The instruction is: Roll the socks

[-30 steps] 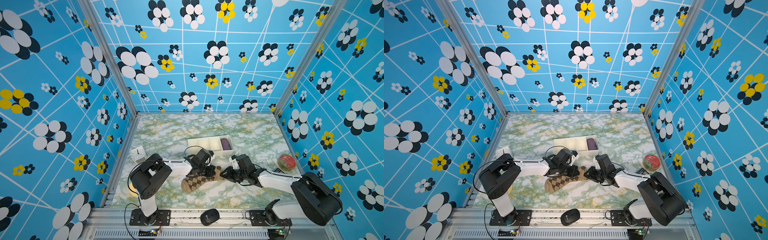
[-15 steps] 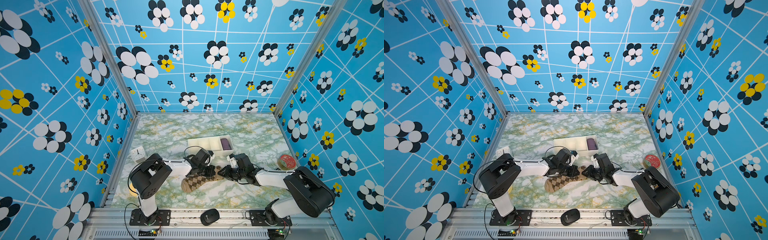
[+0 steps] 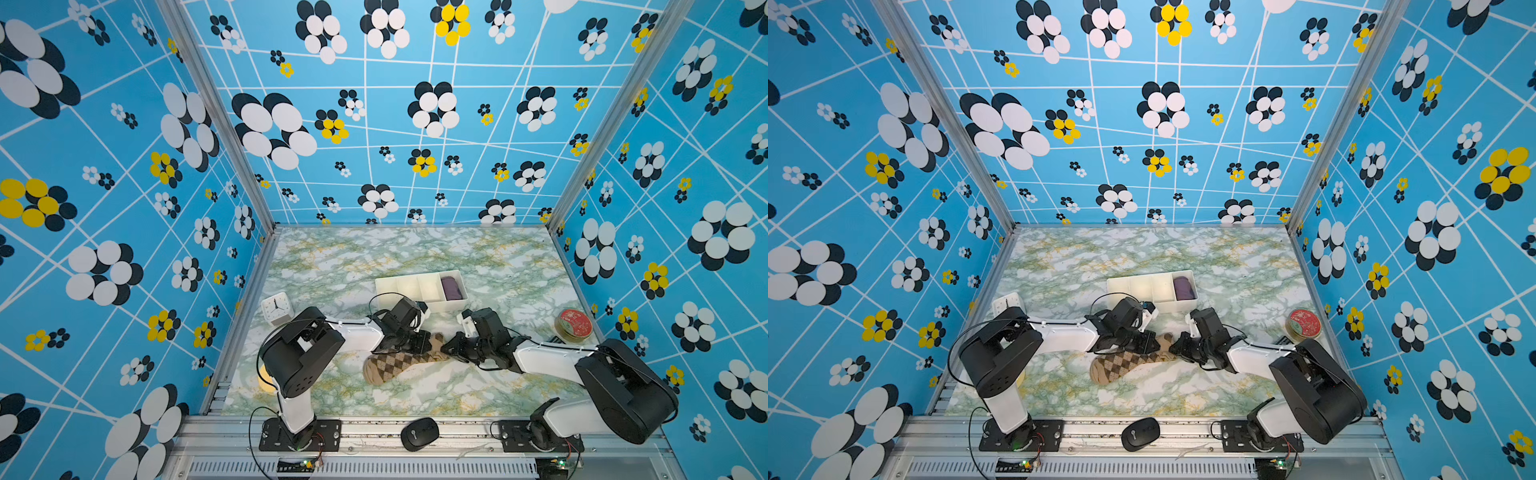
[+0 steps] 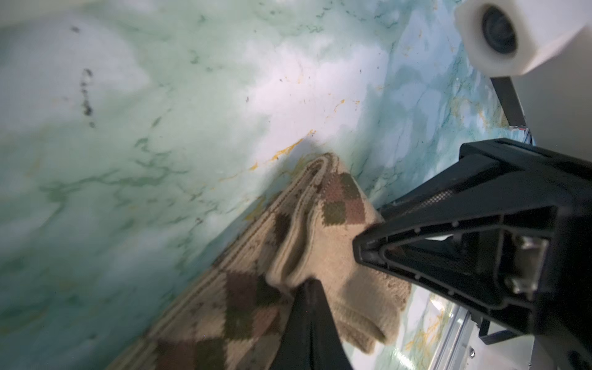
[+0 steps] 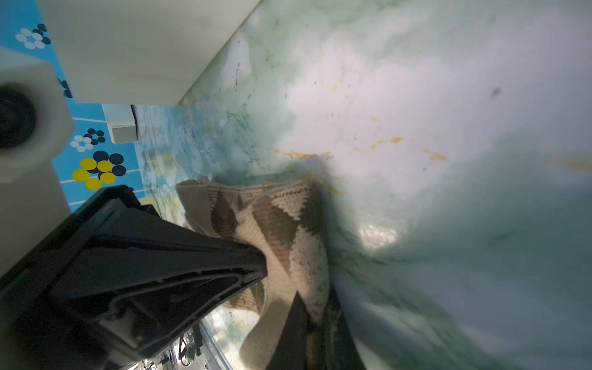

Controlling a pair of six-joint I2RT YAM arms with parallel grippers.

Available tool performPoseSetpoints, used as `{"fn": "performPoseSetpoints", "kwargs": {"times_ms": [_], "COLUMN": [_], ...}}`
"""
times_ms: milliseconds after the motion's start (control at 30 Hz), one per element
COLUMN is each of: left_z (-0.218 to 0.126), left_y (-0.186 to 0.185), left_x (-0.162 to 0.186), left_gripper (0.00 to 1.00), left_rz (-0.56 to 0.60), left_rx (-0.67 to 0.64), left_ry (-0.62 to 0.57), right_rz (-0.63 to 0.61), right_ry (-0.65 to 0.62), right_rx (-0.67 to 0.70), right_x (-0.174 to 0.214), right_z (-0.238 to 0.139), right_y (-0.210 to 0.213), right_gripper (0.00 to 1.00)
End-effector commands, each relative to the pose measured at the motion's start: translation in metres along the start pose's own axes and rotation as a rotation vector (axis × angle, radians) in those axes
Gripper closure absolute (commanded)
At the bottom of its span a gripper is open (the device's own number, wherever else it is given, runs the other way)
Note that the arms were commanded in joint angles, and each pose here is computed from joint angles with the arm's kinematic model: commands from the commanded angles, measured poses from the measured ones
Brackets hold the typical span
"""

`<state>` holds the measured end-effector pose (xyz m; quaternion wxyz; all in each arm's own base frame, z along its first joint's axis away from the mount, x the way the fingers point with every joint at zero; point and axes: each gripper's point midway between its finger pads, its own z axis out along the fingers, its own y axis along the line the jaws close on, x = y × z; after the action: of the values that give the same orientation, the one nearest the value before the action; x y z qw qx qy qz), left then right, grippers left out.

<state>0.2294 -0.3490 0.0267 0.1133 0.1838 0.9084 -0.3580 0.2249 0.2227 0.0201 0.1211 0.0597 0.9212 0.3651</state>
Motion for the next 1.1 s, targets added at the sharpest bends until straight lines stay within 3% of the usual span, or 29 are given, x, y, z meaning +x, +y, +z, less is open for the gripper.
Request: {"fn": "performPoseSetpoints", "kwargs": {"times_ms": [0,233,467,833,1067], "left_z": [0.006,0.006,-0.001,-0.035,-0.057], "left_y": [0.018,0.017,0.007,-0.019,-0.013], "left_x": [0.019,0.018,0.011,0.007,0.023], "left_gripper": [0.95,0.95,0.95,0.94,0.94], "left_rz": [-0.043,-0.044,-0.032,-0.016,-0.023], "left_rx": [-0.040,-0.037,-0.013,0.037,0.006], "left_ry": [0.055,0.055,0.033,-0.009,-0.022], "right_rz": [-0.008,-0.047,-0.240,-0.382,-0.482], "right_ry": [0.018,-0.001,-0.038,0.020,-0.014], "right_rx": [0.044,0.079,0.318,0.553,0.747], "right_x": [0.003,-0.001,-0.006,-0.001,-0.010], "right_z": [0.000,-0.006,-0.031,-0.026,-0.033], "right_y": [-0.008,-0.005,0.001,-0.006,-0.007], "right_gripper": [0.93,1.00,1.00,1.00,1.00]}}
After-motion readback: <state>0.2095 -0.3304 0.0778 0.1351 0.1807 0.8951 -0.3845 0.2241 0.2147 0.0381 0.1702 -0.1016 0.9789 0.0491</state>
